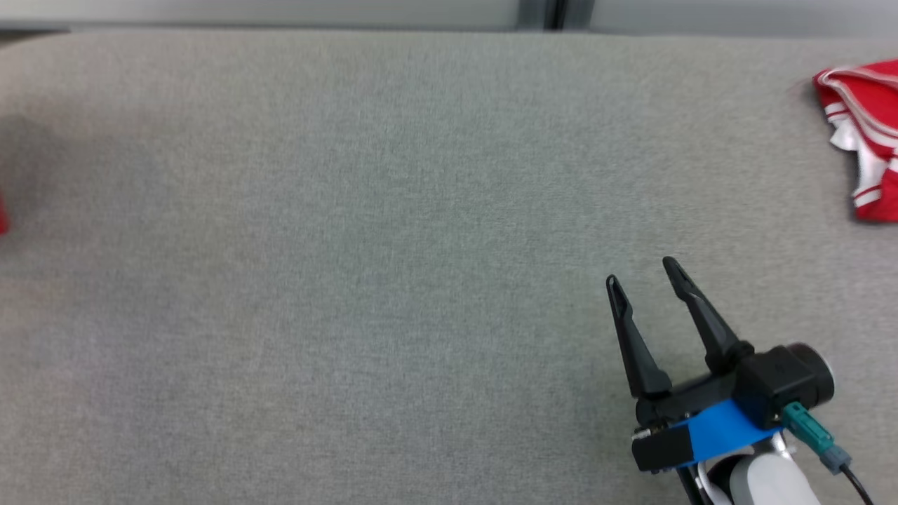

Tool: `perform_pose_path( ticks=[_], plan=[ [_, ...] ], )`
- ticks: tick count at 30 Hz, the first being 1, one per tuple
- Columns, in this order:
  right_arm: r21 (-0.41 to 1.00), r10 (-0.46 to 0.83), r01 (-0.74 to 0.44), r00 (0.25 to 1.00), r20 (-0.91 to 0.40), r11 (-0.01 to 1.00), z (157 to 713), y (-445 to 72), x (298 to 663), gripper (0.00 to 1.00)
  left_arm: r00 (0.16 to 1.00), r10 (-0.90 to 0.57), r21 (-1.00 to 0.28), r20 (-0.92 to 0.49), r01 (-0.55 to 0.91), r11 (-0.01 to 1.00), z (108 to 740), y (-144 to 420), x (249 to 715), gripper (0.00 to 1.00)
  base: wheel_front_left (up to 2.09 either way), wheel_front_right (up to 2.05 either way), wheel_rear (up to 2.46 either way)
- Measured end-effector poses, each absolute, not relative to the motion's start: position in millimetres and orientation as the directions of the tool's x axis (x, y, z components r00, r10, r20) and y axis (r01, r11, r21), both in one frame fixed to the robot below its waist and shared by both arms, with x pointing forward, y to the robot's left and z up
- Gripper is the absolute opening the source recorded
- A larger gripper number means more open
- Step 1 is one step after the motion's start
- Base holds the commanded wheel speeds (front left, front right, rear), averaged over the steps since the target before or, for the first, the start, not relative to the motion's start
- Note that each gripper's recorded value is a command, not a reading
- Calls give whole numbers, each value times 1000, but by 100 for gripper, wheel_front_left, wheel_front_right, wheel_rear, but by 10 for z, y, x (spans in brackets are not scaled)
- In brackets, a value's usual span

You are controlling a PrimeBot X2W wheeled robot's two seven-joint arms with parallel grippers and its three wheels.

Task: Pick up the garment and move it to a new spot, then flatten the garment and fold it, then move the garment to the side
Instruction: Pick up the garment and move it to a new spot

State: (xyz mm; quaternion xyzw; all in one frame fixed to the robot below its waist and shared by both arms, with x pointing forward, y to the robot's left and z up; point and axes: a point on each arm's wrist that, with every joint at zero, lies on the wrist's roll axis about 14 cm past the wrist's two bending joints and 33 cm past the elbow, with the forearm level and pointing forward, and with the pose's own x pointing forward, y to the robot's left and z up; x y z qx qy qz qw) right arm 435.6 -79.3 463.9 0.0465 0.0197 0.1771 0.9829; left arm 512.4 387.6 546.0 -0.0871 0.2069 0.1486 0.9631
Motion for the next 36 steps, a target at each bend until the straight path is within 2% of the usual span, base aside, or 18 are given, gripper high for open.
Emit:
perform_pose_path(
  ticks=[6, 12, 16, 22, 24, 27, 32, 36],
  plan=[
    [135, 302, -301, 953, 19, 944, 4841, -951, 4118, 100, 965, 39, -124, -258, -73, 990, 6357, 3071, 5285, 0, 0, 0, 0],
    [146, 230, -235, 972, 51, 961, 4998, -1192, 3867, 100, 961, -237, -105, -143, 224, 969, 6907, 1959, 5190, 0, 0, 0, 0],
    [133, 167, -176, 983, 76, 975, 5107, -1406, 3726, 100, 889, -443, -99, -116, 433, 896, 7001, 1118, 5025, 0, 0, 0, 0],
    [126, 74, -83, 994, 79, 989, 5171, -1707, 3512, 100, 697, -703, -173, -144, 681, 711, 6763, 4, 4656, 0, 0, 0, 0],
    [124, 45, -54, 996, 73, 991, 5167, -1793, 3447, 100, 637, -756, -232, -151, 721, 653, 6643, -248, 4560, 0, 0, 0, 0],
    [123, 2, -10, 998, 63, 992, 5145, -1916, 3347, 100, 590, -781, -284, -205, 728, 624, 6337, -439, 4500, 0, 0, 0, 0],
    [127, -49, 42, 997, 53, 991, 5118, -2056, 3245, 100, 564, -747, -331, -351, 672, 663, 5548, -506, 4438, 0, 0, 0, 0],
    [128, -61, 54, 997, 52, 990, 5116, -2088, 3219, 100, 569, -678, -303, -466, 617, 726, 4870, -376, 4313, 0, 0, 0, 0]
  ],
)
